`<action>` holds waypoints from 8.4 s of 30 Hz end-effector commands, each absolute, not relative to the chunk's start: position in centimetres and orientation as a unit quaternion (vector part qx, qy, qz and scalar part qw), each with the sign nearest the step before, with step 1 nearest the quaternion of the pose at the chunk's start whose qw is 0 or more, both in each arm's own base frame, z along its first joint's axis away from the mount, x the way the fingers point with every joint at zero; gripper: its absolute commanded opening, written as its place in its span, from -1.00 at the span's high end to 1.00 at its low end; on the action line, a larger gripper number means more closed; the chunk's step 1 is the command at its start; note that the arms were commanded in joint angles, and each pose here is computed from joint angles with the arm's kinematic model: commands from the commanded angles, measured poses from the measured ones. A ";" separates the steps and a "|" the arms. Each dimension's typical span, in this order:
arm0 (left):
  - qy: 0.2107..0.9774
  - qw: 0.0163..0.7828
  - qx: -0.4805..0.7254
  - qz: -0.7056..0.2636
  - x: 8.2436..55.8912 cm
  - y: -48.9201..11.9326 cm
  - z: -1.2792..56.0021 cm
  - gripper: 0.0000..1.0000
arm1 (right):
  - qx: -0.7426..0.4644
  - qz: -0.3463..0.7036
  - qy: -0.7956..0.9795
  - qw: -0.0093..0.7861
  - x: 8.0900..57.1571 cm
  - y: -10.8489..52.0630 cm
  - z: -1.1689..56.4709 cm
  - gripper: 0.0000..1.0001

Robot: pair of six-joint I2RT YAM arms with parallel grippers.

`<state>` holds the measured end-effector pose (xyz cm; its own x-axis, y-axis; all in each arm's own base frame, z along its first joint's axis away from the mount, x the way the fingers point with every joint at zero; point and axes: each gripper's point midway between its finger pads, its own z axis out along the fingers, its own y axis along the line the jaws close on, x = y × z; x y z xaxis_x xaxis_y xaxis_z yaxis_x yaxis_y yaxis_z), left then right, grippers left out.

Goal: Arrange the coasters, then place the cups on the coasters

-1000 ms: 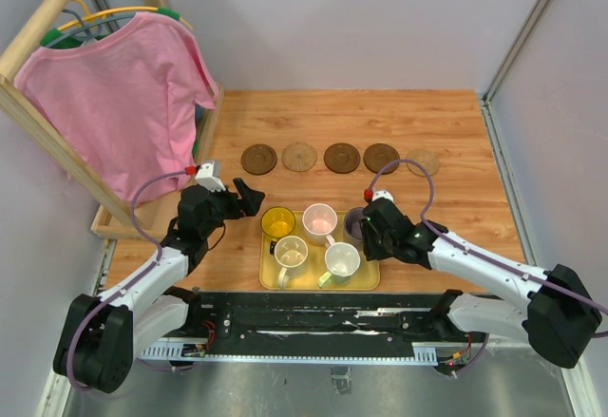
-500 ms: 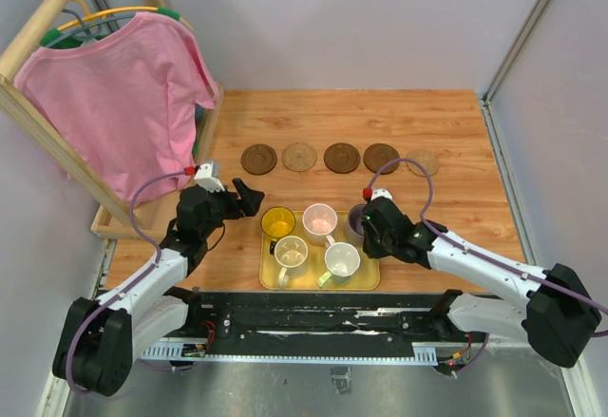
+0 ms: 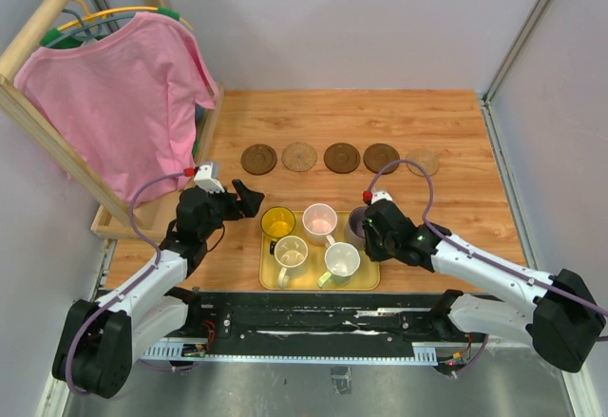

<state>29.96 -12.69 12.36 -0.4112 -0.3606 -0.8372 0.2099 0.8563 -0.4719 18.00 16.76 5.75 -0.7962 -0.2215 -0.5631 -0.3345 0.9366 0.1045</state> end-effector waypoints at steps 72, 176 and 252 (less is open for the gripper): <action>0.784 0.559 -0.060 -0.265 30.6 -12.6 14.1 -0.90 | 0.001 -0.016 0.918 0.395 44.4 -2.2 9.7 0.99; 0.815 0.337 0.303 -0.361 12.2 -30.1 10.8 0.99 | -0.187 0.250 0.915 0.257 11.6 17.2 9.9 0.62; 0.773 0.525 0.230 -0.271 17.2 -29.1 19.0 -0.65 | -0.183 0.174 0.919 0.302 13.6 18.8 11.9 -0.57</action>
